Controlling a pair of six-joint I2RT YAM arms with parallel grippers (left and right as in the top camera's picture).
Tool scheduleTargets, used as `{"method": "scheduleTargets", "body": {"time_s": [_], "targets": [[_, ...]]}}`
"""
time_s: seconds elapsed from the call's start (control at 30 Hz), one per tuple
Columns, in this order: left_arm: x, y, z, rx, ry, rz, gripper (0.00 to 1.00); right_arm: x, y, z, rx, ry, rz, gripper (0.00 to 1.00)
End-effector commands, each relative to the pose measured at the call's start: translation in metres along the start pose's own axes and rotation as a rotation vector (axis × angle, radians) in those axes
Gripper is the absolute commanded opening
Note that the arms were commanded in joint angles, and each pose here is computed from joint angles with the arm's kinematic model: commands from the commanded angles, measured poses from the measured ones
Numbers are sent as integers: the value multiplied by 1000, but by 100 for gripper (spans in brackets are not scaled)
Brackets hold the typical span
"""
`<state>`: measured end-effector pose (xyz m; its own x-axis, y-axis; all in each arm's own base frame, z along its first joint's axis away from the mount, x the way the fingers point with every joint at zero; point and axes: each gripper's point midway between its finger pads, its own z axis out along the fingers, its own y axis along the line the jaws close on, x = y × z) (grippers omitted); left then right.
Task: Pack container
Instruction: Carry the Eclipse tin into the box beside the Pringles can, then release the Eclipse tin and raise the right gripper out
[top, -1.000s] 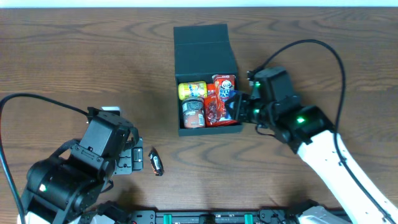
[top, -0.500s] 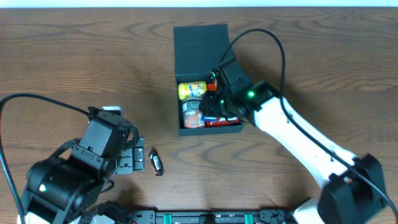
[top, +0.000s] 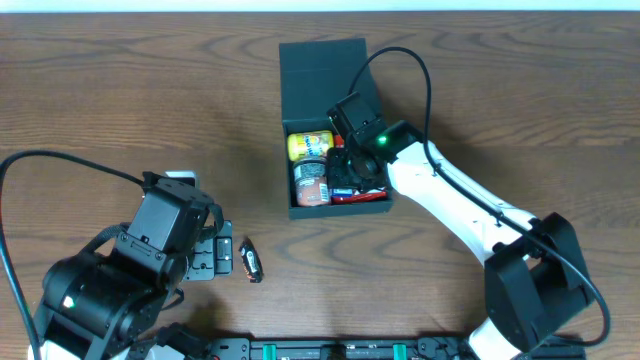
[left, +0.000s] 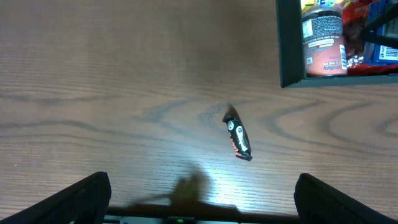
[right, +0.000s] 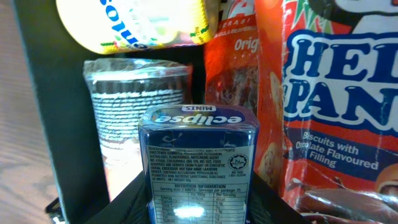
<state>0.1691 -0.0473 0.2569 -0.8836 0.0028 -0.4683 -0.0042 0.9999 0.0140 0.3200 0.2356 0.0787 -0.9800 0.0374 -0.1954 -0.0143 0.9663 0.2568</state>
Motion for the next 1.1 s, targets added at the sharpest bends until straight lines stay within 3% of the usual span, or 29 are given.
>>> {"method": "scheduleTargets", "body": {"time_s": [0.0,0.17,0.23,0.47,0.63,0.87,1.03,1.07], "targets": [[-1,0,-1,2,-6,1,95,-3,1,0,38,-27,-33,2],[-1,0,-1,4,-9,0,95,-3,4,1,59,-49,-55,2],[-1,0,-1,3,-9,0,95,-1,6,3,65,-48,-64,10],[-1,0,-1,3,-9,1,95,1,10,5,60,-49,-76,23],[-1,0,-1,3,-9,1,95,0,12,5,54,-54,-77,48],[-1,0,-1,3,-8,8,95,4,22,4,43,-58,-113,71],[-1,0,-1,3,-8,8,95,-4,43,-15,18,-96,-167,99],[-1,0,-1,3,-7,8,95,-7,48,-24,16,-113,-172,99]]}}
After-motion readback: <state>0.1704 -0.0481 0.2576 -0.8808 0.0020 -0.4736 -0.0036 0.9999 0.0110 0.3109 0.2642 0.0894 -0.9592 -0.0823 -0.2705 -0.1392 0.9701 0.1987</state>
